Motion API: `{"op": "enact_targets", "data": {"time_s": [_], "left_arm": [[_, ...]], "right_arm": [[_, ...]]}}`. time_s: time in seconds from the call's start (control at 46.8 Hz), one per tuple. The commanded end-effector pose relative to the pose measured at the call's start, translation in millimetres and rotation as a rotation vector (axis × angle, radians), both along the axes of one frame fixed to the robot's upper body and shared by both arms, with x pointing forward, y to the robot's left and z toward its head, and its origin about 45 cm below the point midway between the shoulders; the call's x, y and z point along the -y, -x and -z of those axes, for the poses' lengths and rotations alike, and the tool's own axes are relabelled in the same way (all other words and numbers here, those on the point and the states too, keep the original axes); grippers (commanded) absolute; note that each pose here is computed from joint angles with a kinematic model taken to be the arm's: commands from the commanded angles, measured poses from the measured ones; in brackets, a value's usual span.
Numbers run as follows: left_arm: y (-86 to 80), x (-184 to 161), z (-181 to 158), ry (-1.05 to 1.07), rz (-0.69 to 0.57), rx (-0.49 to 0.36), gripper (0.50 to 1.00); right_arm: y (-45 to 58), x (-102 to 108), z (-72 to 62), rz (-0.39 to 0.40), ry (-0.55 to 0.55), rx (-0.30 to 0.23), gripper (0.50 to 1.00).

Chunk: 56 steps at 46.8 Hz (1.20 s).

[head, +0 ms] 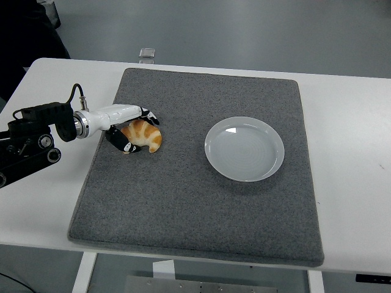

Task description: Place the bread on the plate

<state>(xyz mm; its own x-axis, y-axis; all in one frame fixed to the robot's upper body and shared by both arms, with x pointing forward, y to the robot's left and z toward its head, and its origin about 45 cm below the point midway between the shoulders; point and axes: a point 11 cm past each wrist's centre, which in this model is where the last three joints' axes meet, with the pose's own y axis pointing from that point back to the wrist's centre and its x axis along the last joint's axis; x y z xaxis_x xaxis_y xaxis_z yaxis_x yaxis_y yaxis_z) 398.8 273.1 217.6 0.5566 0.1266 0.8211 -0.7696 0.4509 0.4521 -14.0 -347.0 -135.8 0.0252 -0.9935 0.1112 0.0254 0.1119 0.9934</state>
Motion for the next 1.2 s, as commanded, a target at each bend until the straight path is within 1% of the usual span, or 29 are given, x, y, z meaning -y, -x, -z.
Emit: {"op": "enact_targets", "data": {"time_s": [0.0,0.064,0.107,0.171,0.256,0.513,0.62,0.748,0.919,1.068,1.175], "left_arm": [[0.1,0.3,-1.2,-0.002,0.005,0.004,0.744],[0.6,0.5,-2.0,-0.003,0.009,0.006,0.662],[0.4,1.0,-2.7,-0.001,0.011,0.007,0.619],[0.1,1.2,-4.2,0.001,0.014,0.011,0.574],[0.0,0.7,-5.4,-0.001,0.017,0.015,0.5],[-0.2,-3.5,-9.9,-0.009,0.018,0.019,0.5],[-3.8,-9.5,-18.0,-0.02,0.01,0.037,0.5],[-13.6,-20.1,-41.7,-0.037,-0.007,0.089,0.5],[-30.1,-32.0,-89.8,-0.057,-0.027,0.187,0.5],[-40.6,-23.1,-123.1,-0.048,-0.012,0.256,0.5],[-45.5,-16.0,-144.5,-0.054,0.011,0.279,0.5]], "right_arm": [[0.0,0.0,0.0,0.0,0.0,0.0,0.952],[0.0,0.0,0.0,0.0,0.0,0.0,0.952],[0.0,0.0,0.0,0.0,0.0,0.0,0.952],[0.0,0.0,0.0,0.0,0.0,0.0,0.952],[0.0,0.0,0.0,0.0,0.0,0.0,0.952],[0.0,0.0,0.0,0.0,0.0,0.0,0.952],[0.0,0.0,0.0,0.0,0.0,0.0,0.952],[0.0,0.0,0.0,0.0,0.0,0.0,0.952],[0.2,0.0,0.0,0.0,0.0,-0.002,0.952],[0.0,0.0,0.0,0.0,0.0,0.0,0.952],[0.0,0.0,0.0,0.0,0.0,0.0,0.952]]}}
